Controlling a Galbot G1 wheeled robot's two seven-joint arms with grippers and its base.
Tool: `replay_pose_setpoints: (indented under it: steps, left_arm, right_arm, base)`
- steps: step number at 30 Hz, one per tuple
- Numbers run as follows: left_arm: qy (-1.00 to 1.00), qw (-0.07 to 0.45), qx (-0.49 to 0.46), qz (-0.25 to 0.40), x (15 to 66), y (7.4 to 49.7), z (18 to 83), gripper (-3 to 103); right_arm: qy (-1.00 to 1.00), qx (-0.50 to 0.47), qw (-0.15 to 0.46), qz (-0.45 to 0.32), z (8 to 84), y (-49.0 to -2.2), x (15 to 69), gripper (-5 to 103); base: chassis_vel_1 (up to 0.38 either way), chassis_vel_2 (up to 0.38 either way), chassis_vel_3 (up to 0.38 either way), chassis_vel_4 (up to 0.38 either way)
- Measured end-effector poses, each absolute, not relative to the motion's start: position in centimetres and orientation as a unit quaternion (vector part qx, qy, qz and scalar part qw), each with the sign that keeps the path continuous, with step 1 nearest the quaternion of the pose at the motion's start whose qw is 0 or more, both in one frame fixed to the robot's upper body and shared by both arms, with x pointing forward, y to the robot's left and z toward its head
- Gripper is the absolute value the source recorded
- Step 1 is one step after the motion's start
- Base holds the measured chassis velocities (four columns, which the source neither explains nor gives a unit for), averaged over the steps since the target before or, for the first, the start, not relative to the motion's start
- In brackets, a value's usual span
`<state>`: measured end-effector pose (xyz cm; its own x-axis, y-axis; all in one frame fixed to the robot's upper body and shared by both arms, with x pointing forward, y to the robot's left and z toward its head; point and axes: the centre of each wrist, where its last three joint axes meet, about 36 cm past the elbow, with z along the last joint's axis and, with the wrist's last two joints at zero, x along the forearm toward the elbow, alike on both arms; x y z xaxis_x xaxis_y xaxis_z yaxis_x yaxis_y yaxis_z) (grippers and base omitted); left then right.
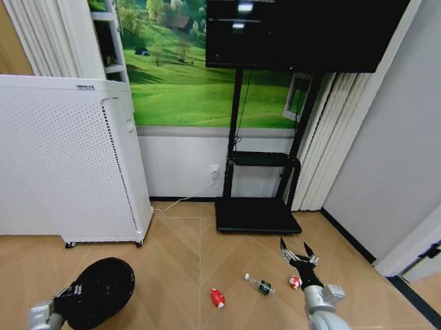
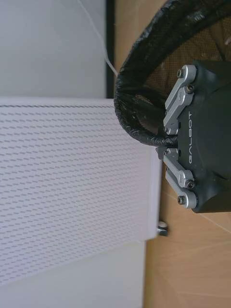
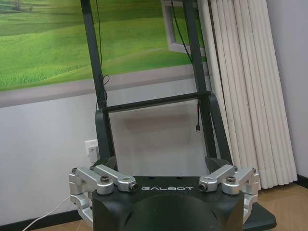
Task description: Pick up the trash bin and place the garbage on the floor into it.
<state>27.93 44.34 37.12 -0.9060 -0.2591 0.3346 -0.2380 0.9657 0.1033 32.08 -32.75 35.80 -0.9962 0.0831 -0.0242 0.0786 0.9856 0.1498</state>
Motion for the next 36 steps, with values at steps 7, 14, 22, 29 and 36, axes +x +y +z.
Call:
replay_pose_setpoints:
  steps: [7,14,22,29,36]
  left_arm:
    - [-0.986,0.119,0.108,-0.042,28.5,42.7,41.9,6]
    - [-0.991,0.082,0.089,-0.063,28.1,41.4,45.3,6]
    - [-0.989,0.088,0.091,-0.072,27.6,40.9,43.7,6]
    - [-0.988,0.095,0.095,-0.071,27.8,41.3,42.8,6]
    - [-0.988,0.095,0.097,-0.07,28.1,41.6,42.6,6]
  right_arm:
    - [0.997,0.037,0.011,0.068,35.6,-32.6,31.9,100]
    - [0.998,0.037,-0.006,0.055,34.7,-32.0,31.7,100]
    - [0.999,0.026,-0.034,-0.003,32.9,-31.9,31.6,100]
    - [0.999,0.023,-0.04,-0.003,32.2,-31.6,31.5,100]
    - [0.999,0.021,-0.041,-0.002,32.1,-31.6,31.8,100]
  base:
    - [0.0,0.0,0.0,0.0]
    - [0.0,0.0,0.0,0.0]
    - [0.0,0.0,0.0,0.0]
    - [0.026,0.034,-0.018,-0.03]
    - [0.135,0.127,-0.14,-0.144]
